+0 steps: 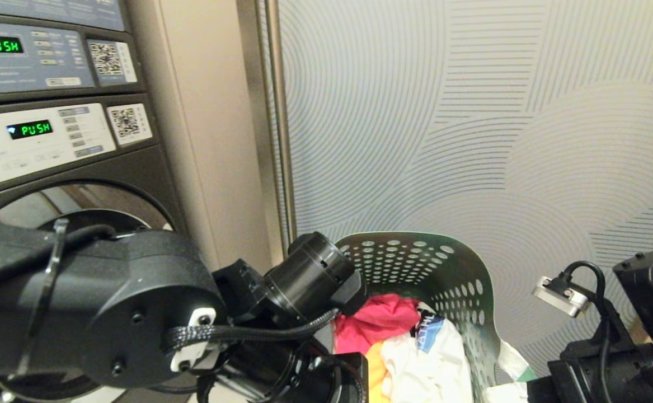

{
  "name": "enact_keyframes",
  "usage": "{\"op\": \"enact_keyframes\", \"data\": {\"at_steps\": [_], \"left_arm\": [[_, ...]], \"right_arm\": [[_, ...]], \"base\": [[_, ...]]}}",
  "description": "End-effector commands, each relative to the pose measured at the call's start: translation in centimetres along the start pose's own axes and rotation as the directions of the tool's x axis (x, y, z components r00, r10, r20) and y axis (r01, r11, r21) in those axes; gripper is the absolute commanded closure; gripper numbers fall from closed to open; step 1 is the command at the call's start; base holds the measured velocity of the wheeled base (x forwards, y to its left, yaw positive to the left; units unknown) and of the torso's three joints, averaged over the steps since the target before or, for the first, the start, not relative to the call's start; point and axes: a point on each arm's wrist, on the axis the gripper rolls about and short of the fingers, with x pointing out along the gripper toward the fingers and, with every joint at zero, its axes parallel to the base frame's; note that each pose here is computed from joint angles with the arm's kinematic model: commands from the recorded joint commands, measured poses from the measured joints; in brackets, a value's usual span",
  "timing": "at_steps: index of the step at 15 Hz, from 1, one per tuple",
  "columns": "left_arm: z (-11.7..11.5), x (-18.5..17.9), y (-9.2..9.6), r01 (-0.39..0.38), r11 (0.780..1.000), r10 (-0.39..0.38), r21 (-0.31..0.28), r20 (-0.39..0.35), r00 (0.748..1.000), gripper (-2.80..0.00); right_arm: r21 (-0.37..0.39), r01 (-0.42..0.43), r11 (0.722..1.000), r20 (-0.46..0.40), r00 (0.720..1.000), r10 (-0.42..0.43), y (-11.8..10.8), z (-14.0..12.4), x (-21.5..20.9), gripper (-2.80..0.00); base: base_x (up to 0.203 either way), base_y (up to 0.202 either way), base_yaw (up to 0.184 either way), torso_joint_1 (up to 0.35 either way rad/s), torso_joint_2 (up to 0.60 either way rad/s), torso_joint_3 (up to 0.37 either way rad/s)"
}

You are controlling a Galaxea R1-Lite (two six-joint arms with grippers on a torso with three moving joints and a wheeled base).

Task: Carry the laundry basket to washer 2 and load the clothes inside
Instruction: Pick up the clothes basket and put it beside the washing machine

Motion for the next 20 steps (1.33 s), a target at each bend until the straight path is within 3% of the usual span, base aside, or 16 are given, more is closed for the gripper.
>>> {"op": "enact_keyframes", "data": {"at_steps": [1, 20], "left_arm": [[0.0, 0.0, 0.0, -0.001, 1.0, 0.001, -0.004, -0.004, 1.0, 0.0], [-0.2, 0.8, -0.3, -0.031, 0.999, 0.031, 0.008, 0.005, 1.0, 0.0]], "right_arm": [[0.001, -0.004, 1.0, 0.001, 1.0, 0.004, 0.0, -0.1, -0.1, 0.0], [0.015, 0.003, 1.0, -0.022, 1.0, -0.002, -0.5, -1.4, -0.2, 0.0]], "base": [[-0.002, -0.008, 0.177, 0.002, 0.01, 0.002], [0.002, -0.008, 0.174, 0.002, 0.0, 0.002]]}}
